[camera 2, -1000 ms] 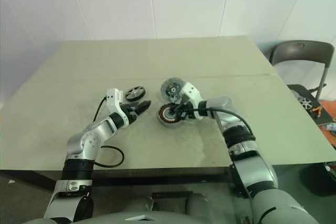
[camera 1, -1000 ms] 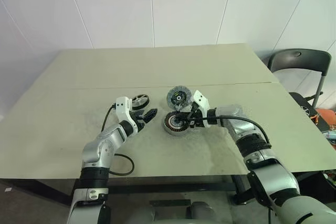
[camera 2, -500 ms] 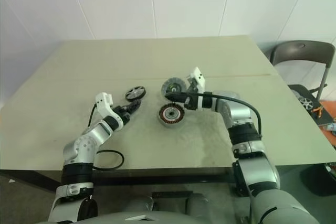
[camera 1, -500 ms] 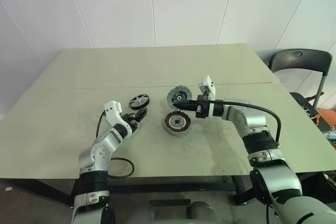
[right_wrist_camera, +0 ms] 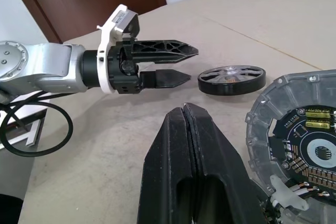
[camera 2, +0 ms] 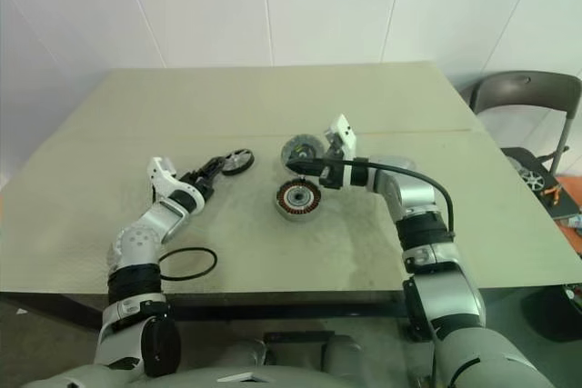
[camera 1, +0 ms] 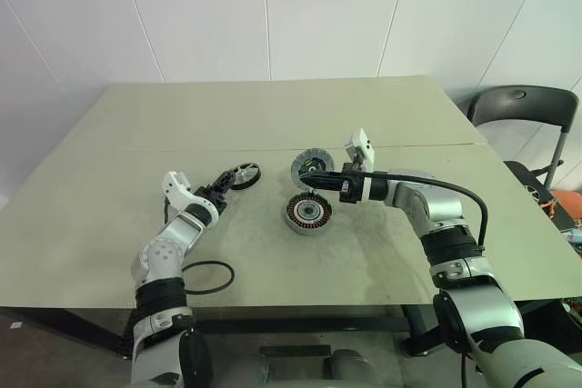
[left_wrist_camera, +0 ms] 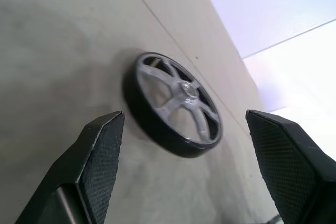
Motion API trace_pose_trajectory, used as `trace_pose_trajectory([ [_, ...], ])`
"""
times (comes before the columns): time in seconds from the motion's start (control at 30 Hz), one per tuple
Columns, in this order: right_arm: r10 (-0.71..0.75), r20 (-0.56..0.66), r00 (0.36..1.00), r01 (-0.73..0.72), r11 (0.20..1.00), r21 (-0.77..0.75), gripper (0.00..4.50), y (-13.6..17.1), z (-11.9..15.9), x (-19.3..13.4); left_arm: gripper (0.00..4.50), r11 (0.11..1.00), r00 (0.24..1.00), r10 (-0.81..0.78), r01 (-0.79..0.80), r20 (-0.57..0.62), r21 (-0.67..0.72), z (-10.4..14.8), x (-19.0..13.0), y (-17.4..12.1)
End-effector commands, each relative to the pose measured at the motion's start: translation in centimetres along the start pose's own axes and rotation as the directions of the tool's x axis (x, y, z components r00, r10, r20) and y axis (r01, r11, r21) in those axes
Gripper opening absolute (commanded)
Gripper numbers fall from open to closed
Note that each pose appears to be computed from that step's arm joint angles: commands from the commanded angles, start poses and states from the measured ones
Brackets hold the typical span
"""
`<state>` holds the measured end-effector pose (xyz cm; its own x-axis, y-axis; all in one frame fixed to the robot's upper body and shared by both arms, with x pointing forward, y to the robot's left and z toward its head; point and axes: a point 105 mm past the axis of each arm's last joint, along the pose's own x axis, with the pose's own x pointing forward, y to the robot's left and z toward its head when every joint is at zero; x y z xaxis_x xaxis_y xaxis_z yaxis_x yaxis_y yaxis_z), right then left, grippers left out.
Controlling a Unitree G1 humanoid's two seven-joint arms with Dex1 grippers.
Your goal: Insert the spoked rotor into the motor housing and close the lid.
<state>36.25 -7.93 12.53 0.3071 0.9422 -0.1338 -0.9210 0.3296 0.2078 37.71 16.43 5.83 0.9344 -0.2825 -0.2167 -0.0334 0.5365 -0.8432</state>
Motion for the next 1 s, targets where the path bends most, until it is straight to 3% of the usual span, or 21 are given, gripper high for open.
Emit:
trace_pose_trajectory([
  [0.03, 0.012, 0.046, 0.999, -0.009, 0.998, -0.058, 0.01, 0.3, 1.9, 0.2, 3.93, 0.999, 0.999, -0.039, 0.039, -0.035, 0.015, 0.0, 0.8, -1.5],
  [0.23, -0.004, 0.052, 0.999, 0.007, 0.999, -0.054, 0.01, 0.1, 2.0, 0.0, 3.93, 0.999, 0.996, -0.018, 0.014, -0.093, -0.042, -0.8, 1.9, -1.6],
  [0.6, -0.021, 0.049, 0.999, 0.023, 0.998, -0.055, 0.01, -0.1, 1.8, 0.1, 3.93, 0.993, 0.998, 0.004, -0.011, -0.06, -0.114, 0.7, 3.4, -1.3],
  [0.7, -0.036, 0.053, 0.998, 0.039, 0.997, -0.064, 0.0, -0.3, 1.8, 0.0, 3.36, 0.993, 0.998, 0.009, -0.016, -0.062, -0.118, 0.7, 3.5, -1.2],
  [0.93, -0.041, 0.055, 0.998, 0.045, 0.997, -0.064, 0.0, -0.3, 1.7, 0.1, 0.9, 0.991, 0.997, -0.003, -0.008, -0.078, -0.134, 0.3, 3.5, -1.5],
  [1.0, -0.043, 0.055, 0.998, 0.046, 0.997, -0.064, 0.0, -0.4, 1.7, 0.1, 0.44, 0.99, 0.997, -0.003, -0.008, -0.077, -0.138, 0.3, 3.5, -1.5],
])
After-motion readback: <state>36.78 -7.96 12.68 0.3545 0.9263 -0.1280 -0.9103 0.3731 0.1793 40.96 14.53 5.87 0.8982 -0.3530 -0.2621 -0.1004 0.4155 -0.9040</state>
